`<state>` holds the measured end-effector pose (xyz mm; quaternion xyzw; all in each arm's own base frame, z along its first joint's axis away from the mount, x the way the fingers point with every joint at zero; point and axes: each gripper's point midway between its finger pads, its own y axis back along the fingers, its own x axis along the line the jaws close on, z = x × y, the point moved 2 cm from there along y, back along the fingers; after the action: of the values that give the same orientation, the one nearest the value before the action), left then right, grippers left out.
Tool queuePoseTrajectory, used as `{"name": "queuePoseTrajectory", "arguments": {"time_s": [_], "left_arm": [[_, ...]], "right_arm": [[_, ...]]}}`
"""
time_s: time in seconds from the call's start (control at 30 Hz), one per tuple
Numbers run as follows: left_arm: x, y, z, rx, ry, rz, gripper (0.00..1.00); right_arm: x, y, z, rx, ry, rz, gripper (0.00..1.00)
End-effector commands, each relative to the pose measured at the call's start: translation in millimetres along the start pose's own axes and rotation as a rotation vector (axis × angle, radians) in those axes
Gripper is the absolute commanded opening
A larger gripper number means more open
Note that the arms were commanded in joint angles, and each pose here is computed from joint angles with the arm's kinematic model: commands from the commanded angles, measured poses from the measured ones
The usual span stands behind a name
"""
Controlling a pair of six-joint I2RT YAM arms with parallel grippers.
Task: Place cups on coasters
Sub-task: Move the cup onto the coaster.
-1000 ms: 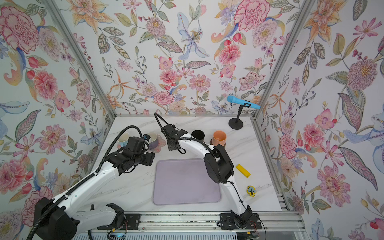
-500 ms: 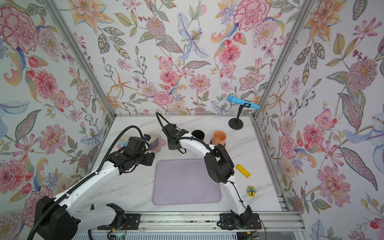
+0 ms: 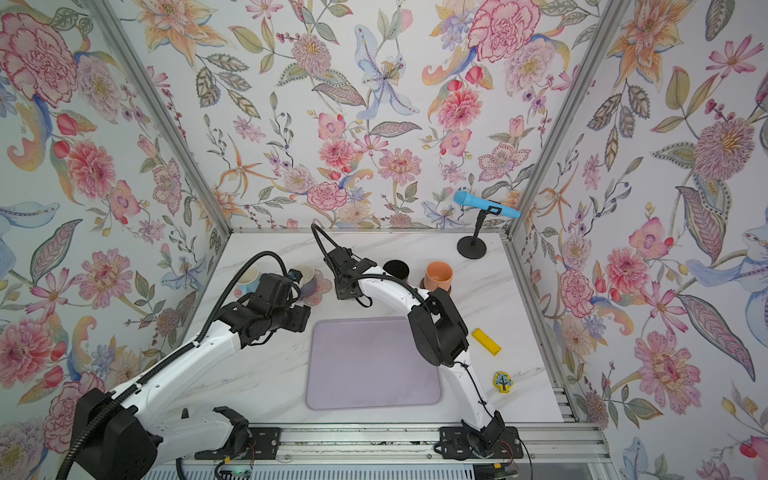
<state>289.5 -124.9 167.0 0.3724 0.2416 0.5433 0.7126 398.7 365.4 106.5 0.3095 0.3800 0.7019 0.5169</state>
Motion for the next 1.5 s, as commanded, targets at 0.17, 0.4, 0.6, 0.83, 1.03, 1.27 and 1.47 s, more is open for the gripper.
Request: {"name": "queuePoseTrajectory", "arguments": {"time_s": [0.17,0.4,0.6,0.83,1.03,1.27,1.47], "left_arm": [[7.8,-2.3,-6.7,0.026,-0.001,0.034,0.75],[8.8,1.8,-6.3,0.011,0.008,0.036,0.75],[8.7,2.9,-8.2,0.01,0.011,0.034,0.75],[10.5,5.4,-8.6,0.005,0.016,0.04,0.75],[10.7,7.1,-8.8,0.003,0.019,0.042,0.75],[11.0,8.1,-7.4,-0.001,0.022,0.042,0.75],[10.8,9.6,-5.9,-0.004,0.025,0.04,0.75]], "right_arm": [[6.5,23.1,30.0,-0.096,-0.034,0.02,0.26],[9.7,26.9,29.6,-0.097,-0.032,0.028,0.29],[10.8,27.2,25.5,-0.084,-0.029,0.027,0.29],[13.8,26.4,19.6,-0.073,-0.026,0.028,0.24],[8.9,25.7,15.7,-0.063,-0.03,0.002,0.19],[0.6,31.1,10.1,-0.06,-0.037,-0.024,0.11],[-3.4,36.1,4.3,-0.059,-0.045,-0.036,0.08]]}}
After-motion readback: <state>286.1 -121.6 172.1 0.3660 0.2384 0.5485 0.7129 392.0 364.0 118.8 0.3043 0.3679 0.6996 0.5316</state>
